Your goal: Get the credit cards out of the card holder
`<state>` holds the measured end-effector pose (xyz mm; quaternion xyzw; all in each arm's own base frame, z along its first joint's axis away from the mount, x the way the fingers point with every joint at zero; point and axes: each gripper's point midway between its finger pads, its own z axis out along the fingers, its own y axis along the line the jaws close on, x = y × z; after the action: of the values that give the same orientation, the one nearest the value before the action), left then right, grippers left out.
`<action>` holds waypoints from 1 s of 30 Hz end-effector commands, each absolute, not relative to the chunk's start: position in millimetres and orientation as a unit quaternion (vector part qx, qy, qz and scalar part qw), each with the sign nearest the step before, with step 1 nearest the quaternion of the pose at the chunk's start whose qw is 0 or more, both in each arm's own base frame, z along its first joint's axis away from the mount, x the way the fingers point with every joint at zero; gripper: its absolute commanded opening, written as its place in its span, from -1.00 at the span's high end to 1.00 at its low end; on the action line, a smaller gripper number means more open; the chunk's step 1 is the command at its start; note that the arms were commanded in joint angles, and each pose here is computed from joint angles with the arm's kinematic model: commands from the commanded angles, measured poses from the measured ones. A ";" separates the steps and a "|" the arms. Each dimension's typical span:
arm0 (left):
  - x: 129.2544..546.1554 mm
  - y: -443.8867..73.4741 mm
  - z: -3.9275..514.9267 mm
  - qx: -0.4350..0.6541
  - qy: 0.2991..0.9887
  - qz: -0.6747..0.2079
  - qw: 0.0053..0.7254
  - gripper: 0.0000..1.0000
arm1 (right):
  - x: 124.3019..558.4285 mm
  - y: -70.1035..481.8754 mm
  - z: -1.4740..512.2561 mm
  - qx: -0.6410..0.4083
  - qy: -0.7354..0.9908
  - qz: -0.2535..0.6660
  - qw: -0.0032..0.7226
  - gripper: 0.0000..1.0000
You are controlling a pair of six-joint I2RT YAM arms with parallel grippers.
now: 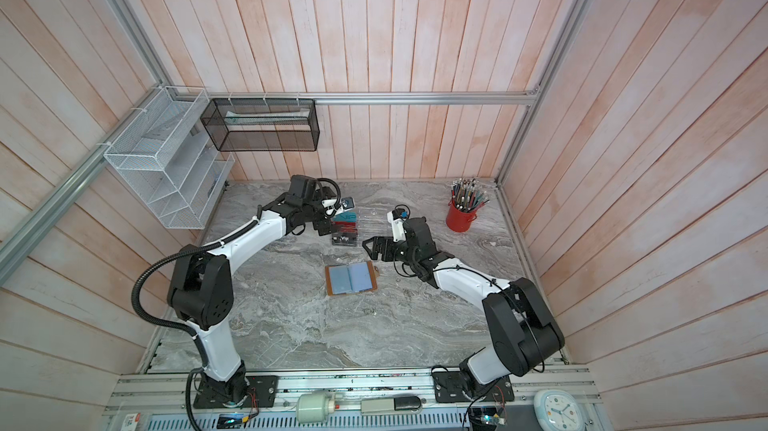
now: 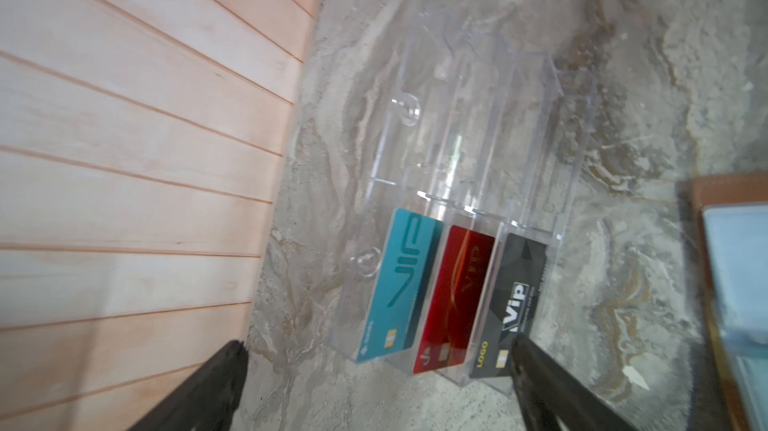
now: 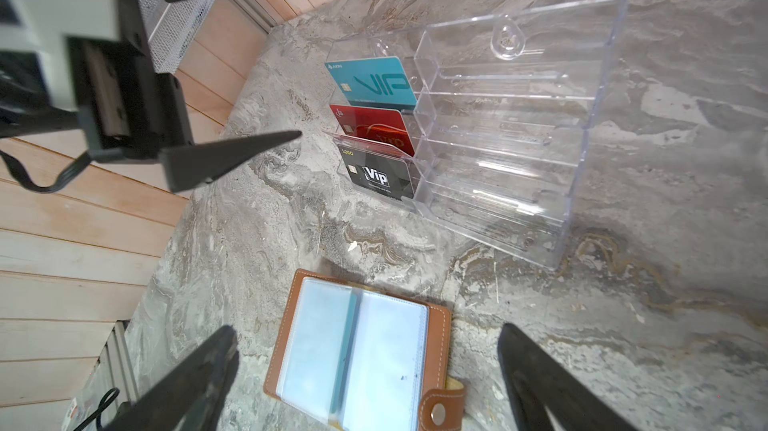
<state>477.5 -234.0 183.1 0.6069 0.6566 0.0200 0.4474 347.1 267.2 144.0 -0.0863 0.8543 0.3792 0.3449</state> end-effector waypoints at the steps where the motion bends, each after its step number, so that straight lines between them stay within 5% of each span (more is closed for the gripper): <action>1: 478.3 -225.6 234.4 0.525 0.666 -0.022 0.529 -1.00 | 355.6 277.5 147.1 -0.083 0.847 0.400 0.340 -0.96; 6: 462.1 -200.7 272.3 0.356 0.714 -0.119 0.591 -1.00 | 369.3 299.4 147.2 -0.093 0.839 0.425 0.327 -0.96; 15: 423.8 -189.8 280.1 0.185 0.722 -0.291 0.600 -1.00 | 399.2 337.0 138.6 -0.095 0.830 0.456 0.307 -0.96; 30: 415.7 -143.6 256.1 0.039 0.723 -0.369 0.583 -1.00 | 422.5 373.1 131.8 -0.089 0.820 0.481 0.296 -0.96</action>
<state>420.1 -142.1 245.8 0.0446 0.7390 -0.3427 0.5783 419.3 362.5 125.3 -0.0858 0.8307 0.4657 0.2928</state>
